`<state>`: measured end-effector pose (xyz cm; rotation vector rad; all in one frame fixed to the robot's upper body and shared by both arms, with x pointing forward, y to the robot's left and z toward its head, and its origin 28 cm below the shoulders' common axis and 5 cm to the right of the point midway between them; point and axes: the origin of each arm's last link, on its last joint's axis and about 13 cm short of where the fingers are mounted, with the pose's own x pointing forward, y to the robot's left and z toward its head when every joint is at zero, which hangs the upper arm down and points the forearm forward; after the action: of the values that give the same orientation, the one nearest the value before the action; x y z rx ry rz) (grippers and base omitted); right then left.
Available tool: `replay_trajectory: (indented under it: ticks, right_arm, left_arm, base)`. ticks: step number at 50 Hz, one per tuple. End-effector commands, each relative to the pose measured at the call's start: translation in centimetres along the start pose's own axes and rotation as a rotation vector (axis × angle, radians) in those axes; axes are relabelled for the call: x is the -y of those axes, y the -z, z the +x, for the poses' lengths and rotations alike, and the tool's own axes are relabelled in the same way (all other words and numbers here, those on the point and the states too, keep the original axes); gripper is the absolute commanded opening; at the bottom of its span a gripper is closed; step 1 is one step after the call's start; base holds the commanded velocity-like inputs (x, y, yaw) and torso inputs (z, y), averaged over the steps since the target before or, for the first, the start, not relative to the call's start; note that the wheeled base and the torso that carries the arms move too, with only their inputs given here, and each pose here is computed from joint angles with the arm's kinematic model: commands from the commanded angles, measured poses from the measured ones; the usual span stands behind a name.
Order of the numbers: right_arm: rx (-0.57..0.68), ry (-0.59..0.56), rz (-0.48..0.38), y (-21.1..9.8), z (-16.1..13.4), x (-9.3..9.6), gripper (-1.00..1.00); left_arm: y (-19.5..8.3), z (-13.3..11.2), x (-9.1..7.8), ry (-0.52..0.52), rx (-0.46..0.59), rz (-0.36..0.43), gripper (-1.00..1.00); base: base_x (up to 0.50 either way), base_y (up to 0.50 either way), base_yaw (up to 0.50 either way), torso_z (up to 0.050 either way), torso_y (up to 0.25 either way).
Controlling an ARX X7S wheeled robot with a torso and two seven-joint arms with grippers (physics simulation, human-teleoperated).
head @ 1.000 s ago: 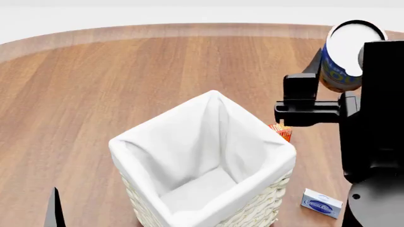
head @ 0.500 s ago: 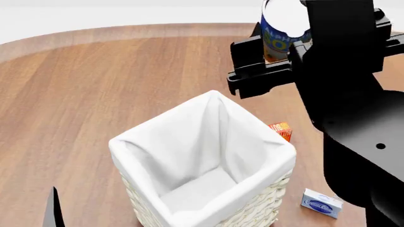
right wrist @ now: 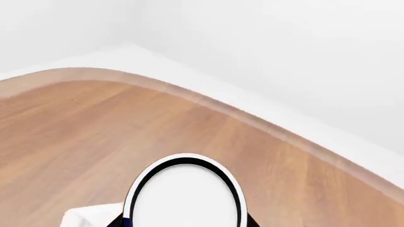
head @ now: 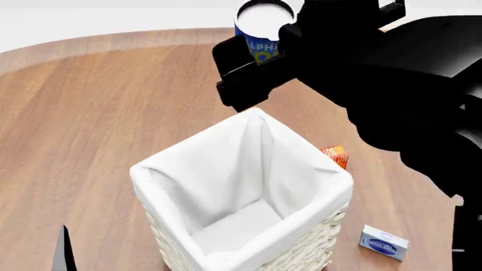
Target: Pick up the alphabet soup and put it in the basket.
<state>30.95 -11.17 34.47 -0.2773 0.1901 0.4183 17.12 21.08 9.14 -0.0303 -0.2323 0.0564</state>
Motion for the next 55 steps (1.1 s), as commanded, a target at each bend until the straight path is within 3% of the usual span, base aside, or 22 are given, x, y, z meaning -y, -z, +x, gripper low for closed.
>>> replay_trajectory:
  ticks: [1, 10, 15, 16, 17, 24, 30, 38, 45, 55]
  right_arm:
    - [-0.081, -0.116, -0.091, -2.0, 1.2, 0.5, -1.00]
    - [-0.137, -0.101, -0.137, -3.1, 2.8, 2.0, -1.00]
    - [-0.192, -0.188, -0.182, -2.6, 3.6, 1.5, -1.00]
    - [-0.253, -0.210, -0.169, -2.3, 3.9, 1.4, -1.00]
    - [-0.239, -0.219, -0.204, -2.1, 4.2, 1.3, -1.00]
    - [-0.286, -0.254, -0.207, -1.6, 5.8, 1.1, -1.00]
    - [-0.327, -0.308, -0.262, -1.5, 6.6, 0.8, -1.00]
    - [-0.350, -0.294, -0.278, -1.4, 7.4, 1.1, -1.00]
    - [-0.403, -0.296, -0.371, -1.4, 7.6, 1.3, -1.00]
    - [-0.435, -0.321, -0.366, -0.1, 8.8, 1.5, -1.00]
  left_arm:
    - [0.4, 0.8, -0.3, 0.012, 0.004, -0.006, 1.00]
    - [1.0, 1.0, -0.4, 0.012, -0.015, -0.011, 1.00]
    - [1.3, 1.0, -0.5, 0.011, -0.019, -0.011, 1.00]
    - [1.4, 1.0, -0.5, 0.010, -0.021, -0.013, 1.00]
    - [1.4, 1.0, -0.6, 0.010, -0.021, -0.012, 1.00]
    - [1.3, 1.0, -0.6, 0.009, -0.022, -0.017, 1.00]
    - [1.4, 1.0, -0.6, 0.009, -0.030, -0.018, 1.00]
    - [1.8, 1.1, -0.6, 0.008, -0.042, -0.019, 1.00]
    - [2.2, 1.2, -0.5, 0.010, -0.053, -0.019, 1.00]
    - [2.6, 1.3, -0.6, 0.008, -0.069, -0.015, 1.00]
  base:
    - [0.00, 0.00, 0.00, 0.000, 0.000]
    - [0.00, 0.00, 0.00, 0.000, 0.000]
    - [0.00, 0.00, 0.00, 0.000, 0.000]
    - [0.00, 0.00, 0.00, 0.000, 0.000]
    - [0.00, 0.00, 0.00, 0.000, 0.000]
    - [0.00, 0.00, 0.00, 0.000, 0.001]
    - [0.00, 0.00, 0.00, 0.000, 0.000]
    - [0.00, 0.00, 0.00, 0.000, 0.001]
    - [0.00, 0.00, 0.00, 0.000, 0.000]
    - [0.00, 0.00, 0.00, 0.000, 0.001]
